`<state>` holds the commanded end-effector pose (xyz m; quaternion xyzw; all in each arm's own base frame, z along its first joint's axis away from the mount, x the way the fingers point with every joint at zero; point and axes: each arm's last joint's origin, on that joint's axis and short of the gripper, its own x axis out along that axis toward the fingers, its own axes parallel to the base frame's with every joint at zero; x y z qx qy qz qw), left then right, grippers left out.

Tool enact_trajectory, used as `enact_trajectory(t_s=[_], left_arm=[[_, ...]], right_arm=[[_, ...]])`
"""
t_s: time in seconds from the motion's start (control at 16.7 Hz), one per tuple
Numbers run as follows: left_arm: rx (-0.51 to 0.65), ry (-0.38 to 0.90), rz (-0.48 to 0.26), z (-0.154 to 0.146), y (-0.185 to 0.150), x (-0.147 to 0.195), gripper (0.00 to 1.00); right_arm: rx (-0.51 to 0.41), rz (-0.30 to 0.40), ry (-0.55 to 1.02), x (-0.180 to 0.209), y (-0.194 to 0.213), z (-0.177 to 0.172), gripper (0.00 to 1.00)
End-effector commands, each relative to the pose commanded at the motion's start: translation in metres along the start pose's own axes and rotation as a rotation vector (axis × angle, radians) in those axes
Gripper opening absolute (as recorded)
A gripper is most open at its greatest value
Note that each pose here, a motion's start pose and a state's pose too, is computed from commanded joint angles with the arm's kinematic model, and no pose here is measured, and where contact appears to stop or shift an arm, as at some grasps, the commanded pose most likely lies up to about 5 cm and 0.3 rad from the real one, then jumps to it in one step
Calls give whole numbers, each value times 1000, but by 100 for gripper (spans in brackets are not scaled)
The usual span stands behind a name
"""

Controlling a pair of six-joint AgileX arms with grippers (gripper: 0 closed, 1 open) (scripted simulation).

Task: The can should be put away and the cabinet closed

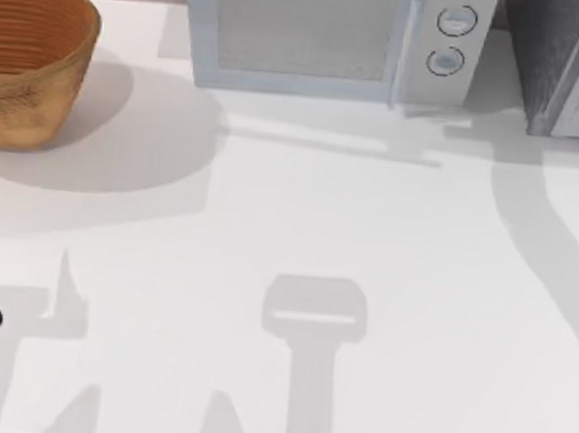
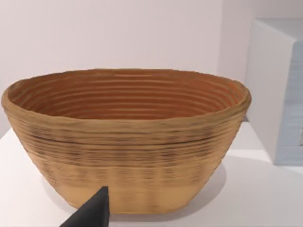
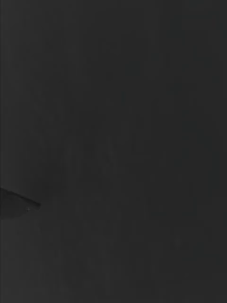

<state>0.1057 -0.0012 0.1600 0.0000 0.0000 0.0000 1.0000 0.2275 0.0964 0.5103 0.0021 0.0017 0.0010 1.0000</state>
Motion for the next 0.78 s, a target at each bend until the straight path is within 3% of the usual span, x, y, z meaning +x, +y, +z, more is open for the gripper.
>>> enact_trajectory(t_s=[0.24, 0.36, 0.78], left_arm=[[0, 0, 0, 0, 0, 0, 100], [0, 0, 0, 0, 0, 0, 100], [0, 0, 0, 0, 0, 0, 100]], right_arm=[[-4, 0, 3, -1, 2, -1, 100], [-6, -41, -18, -7, -8, 6, 100], [-7, -41, -15, 42, -8, 5, 100]])
